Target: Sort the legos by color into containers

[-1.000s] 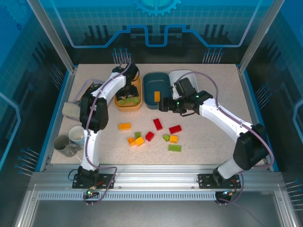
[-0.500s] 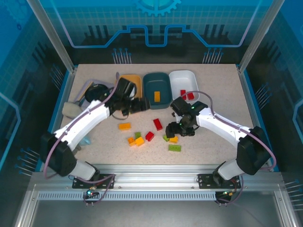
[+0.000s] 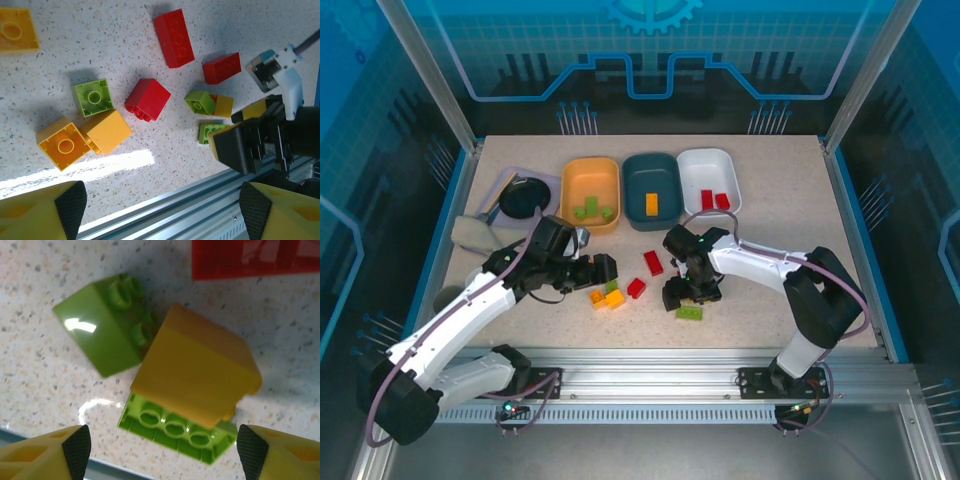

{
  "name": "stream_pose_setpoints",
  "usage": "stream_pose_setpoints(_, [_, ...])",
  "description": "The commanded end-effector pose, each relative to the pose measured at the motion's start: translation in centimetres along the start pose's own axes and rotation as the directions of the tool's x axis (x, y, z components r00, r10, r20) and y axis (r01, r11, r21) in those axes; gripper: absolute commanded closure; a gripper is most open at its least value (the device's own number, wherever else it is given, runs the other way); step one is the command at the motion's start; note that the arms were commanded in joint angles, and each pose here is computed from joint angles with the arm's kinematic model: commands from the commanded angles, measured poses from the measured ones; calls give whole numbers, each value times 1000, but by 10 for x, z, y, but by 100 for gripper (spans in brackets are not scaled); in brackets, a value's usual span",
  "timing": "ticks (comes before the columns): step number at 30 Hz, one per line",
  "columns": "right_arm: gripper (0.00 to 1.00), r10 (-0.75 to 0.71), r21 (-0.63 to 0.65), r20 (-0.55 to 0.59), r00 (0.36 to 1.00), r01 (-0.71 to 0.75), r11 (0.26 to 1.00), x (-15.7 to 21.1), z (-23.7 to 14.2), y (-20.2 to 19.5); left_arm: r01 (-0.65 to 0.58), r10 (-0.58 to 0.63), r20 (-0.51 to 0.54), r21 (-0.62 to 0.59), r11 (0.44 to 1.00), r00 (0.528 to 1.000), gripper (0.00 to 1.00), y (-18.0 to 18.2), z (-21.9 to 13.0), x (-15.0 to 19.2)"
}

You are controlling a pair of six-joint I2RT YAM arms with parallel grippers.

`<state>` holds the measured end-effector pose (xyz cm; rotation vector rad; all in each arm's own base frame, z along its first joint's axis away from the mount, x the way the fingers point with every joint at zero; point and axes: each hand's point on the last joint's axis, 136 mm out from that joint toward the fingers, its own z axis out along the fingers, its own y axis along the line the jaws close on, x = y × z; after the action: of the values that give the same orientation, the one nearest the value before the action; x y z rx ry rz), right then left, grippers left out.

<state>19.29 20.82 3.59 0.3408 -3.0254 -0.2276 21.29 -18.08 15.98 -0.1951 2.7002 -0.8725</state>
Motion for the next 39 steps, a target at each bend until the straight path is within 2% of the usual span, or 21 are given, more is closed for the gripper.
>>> stream_pose_setpoints(1, [24, 22, 6, 26, 999, -22, 1000, -17, 2, -2, 30, -30, 0, 36, 999, 1000, 16, -3, -1, 4])
stream_pose_setpoints(10, [37, 53, 31, 30, 998, -53, 998, -30, 8, -14, 25, -26, 15, 45, 999, 1000, 17, -8, -2, -2])
stream_pose_setpoints(14, [38, 53, 40, 29, 998, -54, 998, -31, 11, -18, 21, -22, 15, 46, 999, 1000, 17, -10, -1, -3])
stream_pose_setpoints(18, [44, 63, 53, 38, 997, -65, 996, -32, 12, -24, 19, -20, 17, 45, 999, 1000, 17, -11, 1, -6])
stream_pose_setpoints(24, [45, 70, 74, 27, 997, -72, 995, -27, 14, -30, 11, -11, 13, 47, 999, 1000, 17, -14, 4, -7])
stream_pose_setpoints(26, [48, 75, 80, 27, 997, -77, 994, -24, 15, -32, 9, -9, 10, 44, 999, 1000, 17, -14, 5, -7])
stream_pose_setpoints(33, [56, 84, 101, 85, 993, -92, 991, -17, -4, -41, -1, 0, 7, 50, 999, 1000, 17, -17, 7, -7])
stream_pose_setpoints(39, [58, 102, 100, 142, 985, -117, 988, -16, -24, -48, -21, 21, -3, 67, 998, 1000, 17, -25, 13, -7])
